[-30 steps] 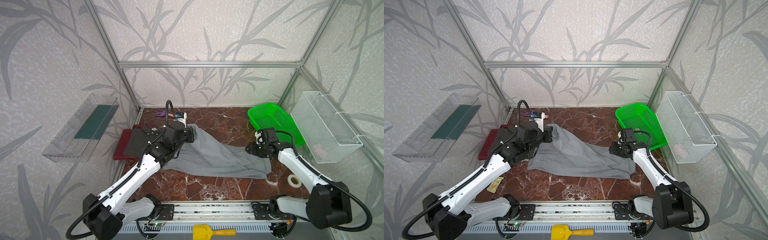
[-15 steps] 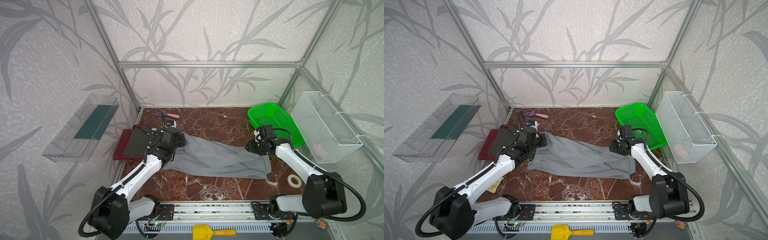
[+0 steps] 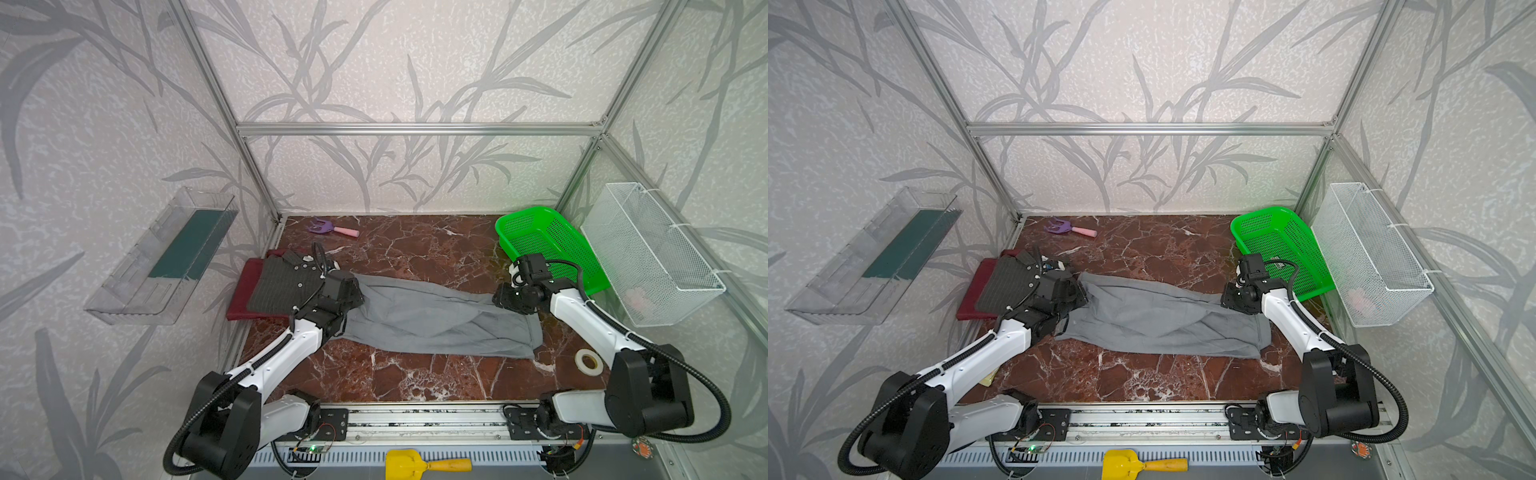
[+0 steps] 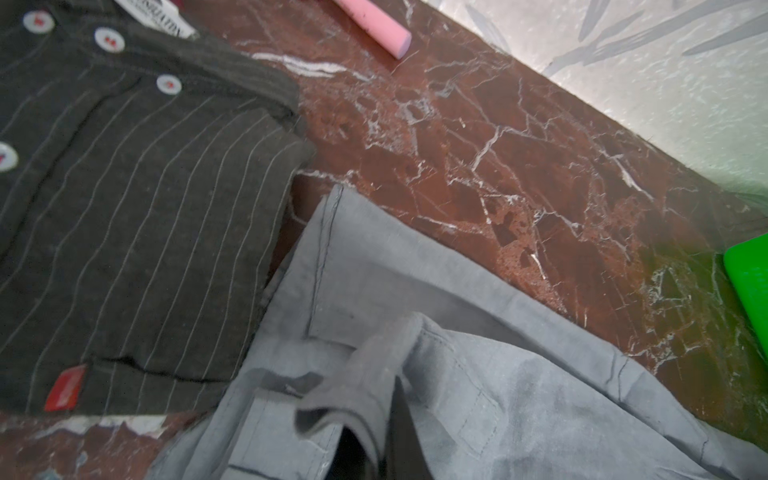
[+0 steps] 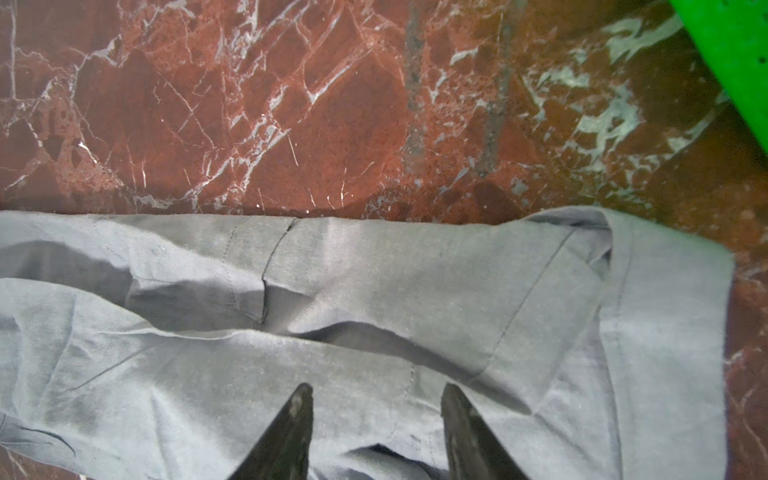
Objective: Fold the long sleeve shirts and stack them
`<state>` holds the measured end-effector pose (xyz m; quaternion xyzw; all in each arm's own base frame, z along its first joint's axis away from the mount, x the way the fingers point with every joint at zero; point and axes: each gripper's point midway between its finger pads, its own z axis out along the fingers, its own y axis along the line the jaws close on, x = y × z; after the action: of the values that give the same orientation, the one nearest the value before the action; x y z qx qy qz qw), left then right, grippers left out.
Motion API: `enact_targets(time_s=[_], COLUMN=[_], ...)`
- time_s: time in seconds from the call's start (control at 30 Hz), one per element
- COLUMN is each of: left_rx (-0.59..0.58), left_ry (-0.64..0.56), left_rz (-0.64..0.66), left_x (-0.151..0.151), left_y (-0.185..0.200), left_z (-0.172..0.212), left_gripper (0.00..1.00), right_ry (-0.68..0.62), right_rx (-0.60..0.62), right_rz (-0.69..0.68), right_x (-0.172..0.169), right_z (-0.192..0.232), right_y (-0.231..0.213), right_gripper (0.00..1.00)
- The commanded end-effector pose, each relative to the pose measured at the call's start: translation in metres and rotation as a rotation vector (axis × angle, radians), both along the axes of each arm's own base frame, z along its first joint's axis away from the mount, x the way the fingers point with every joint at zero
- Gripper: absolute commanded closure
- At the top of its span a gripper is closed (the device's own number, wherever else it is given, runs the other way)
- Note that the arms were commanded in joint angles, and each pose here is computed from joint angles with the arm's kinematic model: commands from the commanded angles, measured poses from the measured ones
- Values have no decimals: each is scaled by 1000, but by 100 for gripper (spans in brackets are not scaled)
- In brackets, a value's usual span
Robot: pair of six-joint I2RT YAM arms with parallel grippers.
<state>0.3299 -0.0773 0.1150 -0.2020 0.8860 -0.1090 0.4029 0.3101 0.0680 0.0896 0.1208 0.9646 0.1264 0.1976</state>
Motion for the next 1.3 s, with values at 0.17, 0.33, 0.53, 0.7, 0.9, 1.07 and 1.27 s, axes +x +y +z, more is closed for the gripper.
enact_targets(time_s=[0.17,0.33,0.53,0.7,0.9,1.07,1.27], left_rx=[-39,-52,-40,-32,9,87,4], left_ry=[13,34,46,12,-13,-32,2], left_rz=[100,116,131,124,154,152,21], left_x=[-13,-20,-25,-17,-9,-5,4], left_y=[13,16,20,20,35,44,12], left_z=[-13,-24,-31,-18,10,41,31], left_gripper=[91,83,71,46,25,14,14], right_ry=[4,14,41,36,-4,-59,-92], right_rx=[-54,-18,39,63,50,68,196], right_rz=[-181,-257,-223,-201,-196,-161,-30], right_x=[0,4,17,19,12,7,-5], right_z=[-5,-14,-18,-13,4,26,45], right_y=[-39,-51,-39,-34,-37,-31,23], right_gripper=[49,49,49,49,49,50,55])
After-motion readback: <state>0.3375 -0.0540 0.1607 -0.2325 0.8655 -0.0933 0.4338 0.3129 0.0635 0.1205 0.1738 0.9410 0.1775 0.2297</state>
